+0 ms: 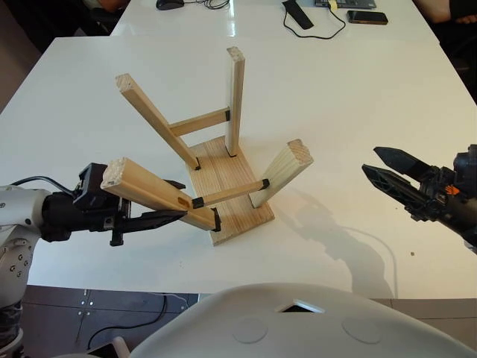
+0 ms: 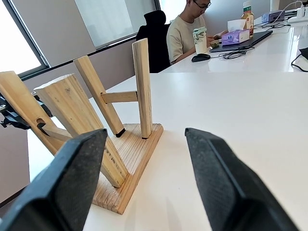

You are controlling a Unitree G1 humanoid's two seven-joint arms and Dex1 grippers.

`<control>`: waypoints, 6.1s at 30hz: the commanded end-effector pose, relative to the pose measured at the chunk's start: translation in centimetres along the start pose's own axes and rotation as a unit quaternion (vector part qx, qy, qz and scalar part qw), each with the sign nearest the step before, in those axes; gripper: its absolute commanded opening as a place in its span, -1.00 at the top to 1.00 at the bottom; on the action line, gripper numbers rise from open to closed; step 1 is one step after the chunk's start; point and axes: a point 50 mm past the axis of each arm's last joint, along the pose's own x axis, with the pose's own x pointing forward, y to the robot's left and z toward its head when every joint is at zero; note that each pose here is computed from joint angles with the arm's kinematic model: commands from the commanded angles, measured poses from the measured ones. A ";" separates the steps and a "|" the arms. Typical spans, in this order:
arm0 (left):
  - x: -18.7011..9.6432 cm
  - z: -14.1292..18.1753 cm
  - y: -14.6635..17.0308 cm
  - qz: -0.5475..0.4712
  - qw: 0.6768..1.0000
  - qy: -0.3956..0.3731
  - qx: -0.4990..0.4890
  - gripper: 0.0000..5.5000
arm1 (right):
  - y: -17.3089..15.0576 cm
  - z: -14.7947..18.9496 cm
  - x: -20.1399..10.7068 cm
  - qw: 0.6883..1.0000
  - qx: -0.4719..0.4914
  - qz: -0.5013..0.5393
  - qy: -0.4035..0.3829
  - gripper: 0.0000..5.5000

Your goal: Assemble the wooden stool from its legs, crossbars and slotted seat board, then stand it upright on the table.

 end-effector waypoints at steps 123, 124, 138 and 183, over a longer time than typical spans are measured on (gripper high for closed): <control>8.2 -2.5 5.3 0.002 0.989 0.150 0.000 0.26 | 9.0 2.1 22.9 0.990 -0.087 0.015 -0.106 -0.08; 8.7 -2.1 5.3 -0.009 0.989 0.145 0.006 0.26 | 10.8 2.3 23.1 0.991 -0.066 0.053 -0.107 -0.08; 8.2 -3.0 5.9 0.025 0.989 0.146 -0.013 0.26 | -6.7 0.3 10.7 0.925 -0.185 -0.332 0.015 -0.08; 8.1 -2.2 7.9 0.037 0.992 0.099 0.069 -0.31 | -1.8 -2.4 14.6 0.968 -0.108 -0.223 0.039 -0.08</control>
